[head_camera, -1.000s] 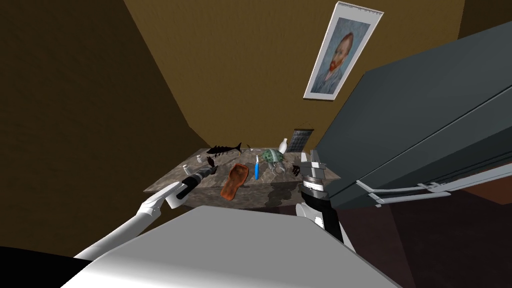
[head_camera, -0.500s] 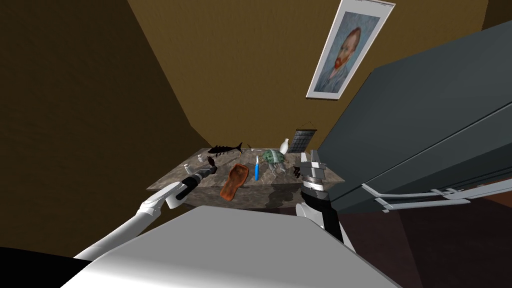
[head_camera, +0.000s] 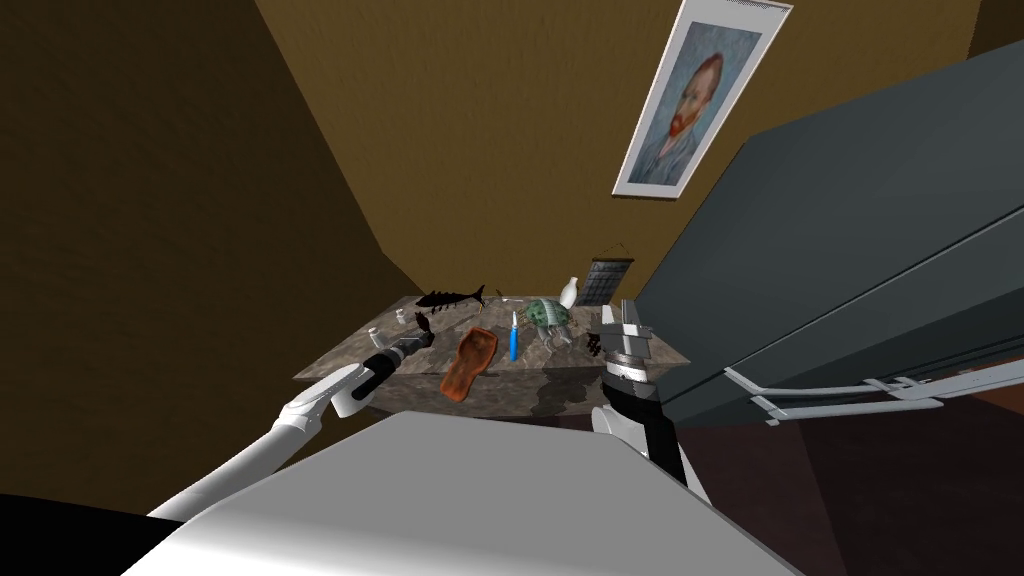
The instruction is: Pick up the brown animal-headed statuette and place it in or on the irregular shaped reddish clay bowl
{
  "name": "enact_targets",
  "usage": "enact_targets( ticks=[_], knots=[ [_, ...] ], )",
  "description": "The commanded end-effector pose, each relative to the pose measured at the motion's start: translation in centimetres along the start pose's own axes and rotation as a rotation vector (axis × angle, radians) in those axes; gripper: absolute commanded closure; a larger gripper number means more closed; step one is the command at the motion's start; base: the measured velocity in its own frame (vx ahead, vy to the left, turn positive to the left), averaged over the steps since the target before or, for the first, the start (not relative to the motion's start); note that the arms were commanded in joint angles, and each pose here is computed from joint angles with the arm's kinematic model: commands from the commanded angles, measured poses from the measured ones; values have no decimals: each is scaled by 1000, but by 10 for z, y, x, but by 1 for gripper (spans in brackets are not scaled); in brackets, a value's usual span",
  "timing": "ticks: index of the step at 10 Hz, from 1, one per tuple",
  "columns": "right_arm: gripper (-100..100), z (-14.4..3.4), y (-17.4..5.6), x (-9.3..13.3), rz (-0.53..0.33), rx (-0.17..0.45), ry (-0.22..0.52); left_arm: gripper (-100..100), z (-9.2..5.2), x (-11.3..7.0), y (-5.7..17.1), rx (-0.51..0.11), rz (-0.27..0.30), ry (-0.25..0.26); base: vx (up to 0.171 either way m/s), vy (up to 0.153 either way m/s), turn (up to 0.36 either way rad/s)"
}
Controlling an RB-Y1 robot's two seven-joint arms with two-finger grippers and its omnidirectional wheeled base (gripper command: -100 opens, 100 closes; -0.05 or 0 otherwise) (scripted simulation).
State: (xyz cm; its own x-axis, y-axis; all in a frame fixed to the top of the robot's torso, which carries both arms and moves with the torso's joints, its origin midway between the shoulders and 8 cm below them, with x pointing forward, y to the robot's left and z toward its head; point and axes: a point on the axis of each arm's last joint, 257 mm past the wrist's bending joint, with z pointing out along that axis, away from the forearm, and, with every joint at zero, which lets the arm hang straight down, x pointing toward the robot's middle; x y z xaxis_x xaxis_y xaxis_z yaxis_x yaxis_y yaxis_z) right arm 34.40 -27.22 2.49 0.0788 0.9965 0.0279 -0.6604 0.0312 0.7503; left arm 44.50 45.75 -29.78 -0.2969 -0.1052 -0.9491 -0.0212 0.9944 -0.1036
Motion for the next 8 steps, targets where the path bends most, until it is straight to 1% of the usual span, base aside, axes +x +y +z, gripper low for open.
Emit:
enact_targets(
  ticks=[1,4,8],
  knots=[
    [0,0,0,0,0,0,0,100,0,-2,-1,-5,-2,-5,-21,29,-91],
    [0,0,0,0,0,0,0,100,-1,-4,-3,-20,-5,-10,-26,35,-99],
    [0,0,0,0,0,0,0,100,-2,-5,-5,-39,-11,-7,-38,21,-51]
  ],
)
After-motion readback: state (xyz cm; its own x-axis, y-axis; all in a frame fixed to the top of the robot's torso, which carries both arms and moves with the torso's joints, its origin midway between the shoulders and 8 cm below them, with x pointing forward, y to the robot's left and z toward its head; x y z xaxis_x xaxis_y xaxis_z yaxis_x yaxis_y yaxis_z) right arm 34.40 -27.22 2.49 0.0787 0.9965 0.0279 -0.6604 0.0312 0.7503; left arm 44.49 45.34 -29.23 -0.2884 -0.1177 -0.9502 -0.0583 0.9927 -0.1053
